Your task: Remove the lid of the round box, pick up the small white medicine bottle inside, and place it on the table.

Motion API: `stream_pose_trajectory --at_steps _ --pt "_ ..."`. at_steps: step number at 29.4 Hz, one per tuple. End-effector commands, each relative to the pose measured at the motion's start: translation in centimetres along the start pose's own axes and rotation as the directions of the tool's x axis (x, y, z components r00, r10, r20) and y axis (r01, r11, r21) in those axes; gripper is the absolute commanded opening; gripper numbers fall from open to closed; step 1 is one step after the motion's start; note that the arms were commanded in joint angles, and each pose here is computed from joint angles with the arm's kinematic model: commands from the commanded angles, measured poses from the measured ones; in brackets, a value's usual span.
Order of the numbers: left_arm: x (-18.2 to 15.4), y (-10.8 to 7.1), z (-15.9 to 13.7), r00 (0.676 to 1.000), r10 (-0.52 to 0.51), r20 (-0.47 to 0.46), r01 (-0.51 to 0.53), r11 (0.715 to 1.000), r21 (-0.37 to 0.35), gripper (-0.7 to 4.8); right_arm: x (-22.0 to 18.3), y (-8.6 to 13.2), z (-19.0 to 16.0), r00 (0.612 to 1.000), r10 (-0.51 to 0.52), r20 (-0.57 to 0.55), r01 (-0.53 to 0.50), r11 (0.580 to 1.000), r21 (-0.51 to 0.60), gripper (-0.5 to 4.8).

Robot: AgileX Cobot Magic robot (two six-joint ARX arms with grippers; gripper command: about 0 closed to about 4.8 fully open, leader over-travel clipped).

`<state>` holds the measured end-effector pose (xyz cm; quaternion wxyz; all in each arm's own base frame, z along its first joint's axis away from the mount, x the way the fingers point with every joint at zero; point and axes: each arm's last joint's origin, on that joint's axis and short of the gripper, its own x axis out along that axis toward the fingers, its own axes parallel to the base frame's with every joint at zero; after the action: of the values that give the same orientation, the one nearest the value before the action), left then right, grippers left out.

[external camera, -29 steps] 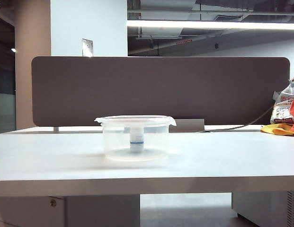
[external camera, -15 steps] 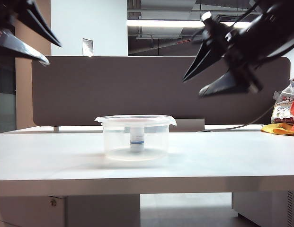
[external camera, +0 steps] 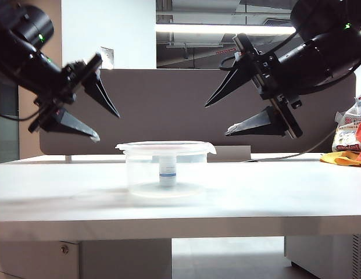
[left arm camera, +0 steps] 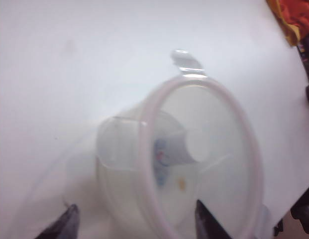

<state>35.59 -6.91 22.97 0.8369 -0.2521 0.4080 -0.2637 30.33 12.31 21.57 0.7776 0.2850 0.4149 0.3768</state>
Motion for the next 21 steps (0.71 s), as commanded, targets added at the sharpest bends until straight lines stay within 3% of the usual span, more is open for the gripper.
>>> stream_pose_trajectory --at_steps 1,7,10,17,19,21 --pt "1.3 0.6 0.6 1.000 -0.012 -0.008 0.011 1.000 -0.026 3.01 -0.1 0.3 0.3 0.999 -0.014 0.039 0.014 1.000 0.004 3.04" --pt "2.4 0.9 1.7 1.000 -0.030 0.008 0.030 0.999 -0.015 2.99 0.8 -0.3 0.2 0.999 -0.022 0.036 0.019 0.998 0.056 3.04" --pt "2.6 0.8 2.1 0.997 -0.063 0.031 0.065 0.997 -0.039 2.36 1.9 -0.7 -0.2 1.000 -0.018 0.007 0.018 0.997 0.079 3.04" --pt "3.3 1.3 2.0 0.997 -0.078 0.021 0.079 0.995 -0.056 2.38 3.3 -0.6 -0.5 1.000 0.018 0.011 -0.019 0.996 0.089 3.02" --pt "3.6 1.6 1.9 0.997 -0.074 0.013 0.075 0.995 -0.063 2.38 3.3 -0.6 -0.5 1.000 0.011 0.015 -0.013 0.996 0.090 2.52" --pt "4.1 2.0 1.7 0.997 -0.075 -0.003 0.075 0.994 -0.075 2.38 3.3 -0.6 -0.4 1.000 0.009 0.017 -0.010 0.996 0.089 2.40"
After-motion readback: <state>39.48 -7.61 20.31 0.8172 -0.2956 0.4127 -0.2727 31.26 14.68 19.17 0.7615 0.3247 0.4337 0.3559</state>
